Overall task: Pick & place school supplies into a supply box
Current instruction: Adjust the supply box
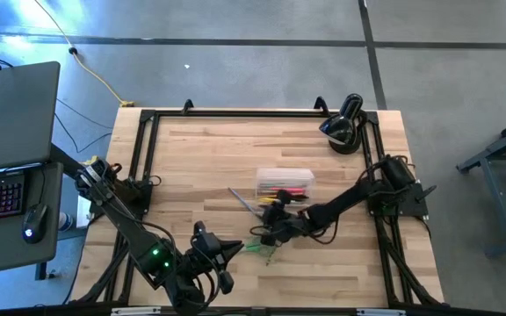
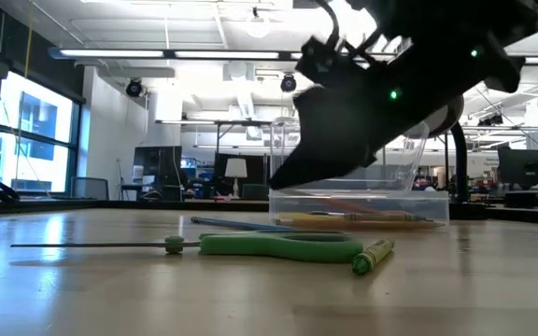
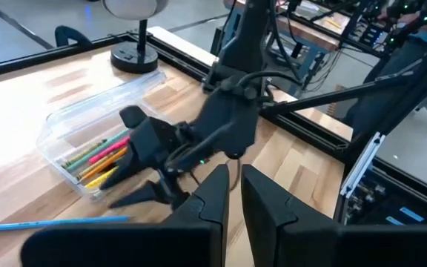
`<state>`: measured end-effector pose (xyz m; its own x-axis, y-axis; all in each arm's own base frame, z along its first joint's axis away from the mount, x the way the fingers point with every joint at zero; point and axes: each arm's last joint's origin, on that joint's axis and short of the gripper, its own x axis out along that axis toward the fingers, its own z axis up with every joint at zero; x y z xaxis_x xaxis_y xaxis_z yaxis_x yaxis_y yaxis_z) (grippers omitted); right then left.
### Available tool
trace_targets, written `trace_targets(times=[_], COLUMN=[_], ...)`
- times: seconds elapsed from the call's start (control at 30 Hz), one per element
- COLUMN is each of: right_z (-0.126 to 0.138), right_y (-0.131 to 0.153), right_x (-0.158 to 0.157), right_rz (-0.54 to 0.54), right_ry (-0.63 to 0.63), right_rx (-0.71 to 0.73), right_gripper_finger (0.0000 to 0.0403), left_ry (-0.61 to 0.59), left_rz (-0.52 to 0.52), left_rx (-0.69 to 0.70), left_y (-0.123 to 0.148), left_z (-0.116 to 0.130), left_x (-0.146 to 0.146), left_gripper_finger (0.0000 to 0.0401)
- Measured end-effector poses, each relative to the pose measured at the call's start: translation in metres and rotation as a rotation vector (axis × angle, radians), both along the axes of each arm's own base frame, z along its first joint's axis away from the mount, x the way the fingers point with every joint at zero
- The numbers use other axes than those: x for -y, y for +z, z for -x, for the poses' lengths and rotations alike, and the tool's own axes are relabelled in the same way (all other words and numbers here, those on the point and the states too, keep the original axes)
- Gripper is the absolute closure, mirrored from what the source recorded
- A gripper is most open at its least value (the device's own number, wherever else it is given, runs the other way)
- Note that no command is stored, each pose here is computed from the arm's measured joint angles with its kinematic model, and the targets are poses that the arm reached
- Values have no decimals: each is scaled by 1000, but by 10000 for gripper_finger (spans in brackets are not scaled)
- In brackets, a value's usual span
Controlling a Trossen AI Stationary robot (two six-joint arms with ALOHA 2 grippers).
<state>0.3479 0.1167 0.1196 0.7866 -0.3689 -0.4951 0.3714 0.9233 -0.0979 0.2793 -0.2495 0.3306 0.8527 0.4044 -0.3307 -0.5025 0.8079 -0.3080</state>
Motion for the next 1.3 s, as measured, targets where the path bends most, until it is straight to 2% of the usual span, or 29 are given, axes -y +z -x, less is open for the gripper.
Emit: trace_targets(times=[0.1, 0.23, 0.37, 0.53, 0.6, 0.67, 0.77, 0.9, 1.03, 1.13, 1.3], right_z=[2, 3, 11, 24, 30, 34, 30, 14, 0, 1, 2], right_y=[5, 15, 32, 27, 19, 9, -1, -19, -31, -40, -36], right_x=[8, 8, -11, -38, -45, -47, -37, -16, -9, -11, -7], right_rz=[43, -131, -174, -350, -321, -236, -158, -152, -207, -201, -170], right_ry=[-13, 32, 81, 120, 82, 8, -83, -132, -93, -108, -107], right_rx=[-33, -22, 29, -4, -25, -28, -15, -9, 26, 30, -3], right_gripper_finger=[286, 286, 286, 286, 286, 286, 286, 286, 286, 286, 286], left_ry=[0, -13, -15, -10, -8, -6, 2, 3, 2, -1, -5], left_rz=[-2, 8, 8, 0, -2, -4, -9, -9, -6, 0, -1], left_rx=[-3, -15, -17, -18, -18, -16, -9, -8, -5, -6, -12], left_y=[0, -1, -1, -1, -1, -1, -1, -1, -1, -1, -1], left_z=[0, 0, 0, 1, 1, 1, 1, 1, 0, 0, 0], left_x=[0, 0, 0, 0, 0, 0, -1, -1, 0, 0, 0], left_gripper_finger=[334, 334, 334, 334, 334, 334, 334, 334, 334, 334, 334])
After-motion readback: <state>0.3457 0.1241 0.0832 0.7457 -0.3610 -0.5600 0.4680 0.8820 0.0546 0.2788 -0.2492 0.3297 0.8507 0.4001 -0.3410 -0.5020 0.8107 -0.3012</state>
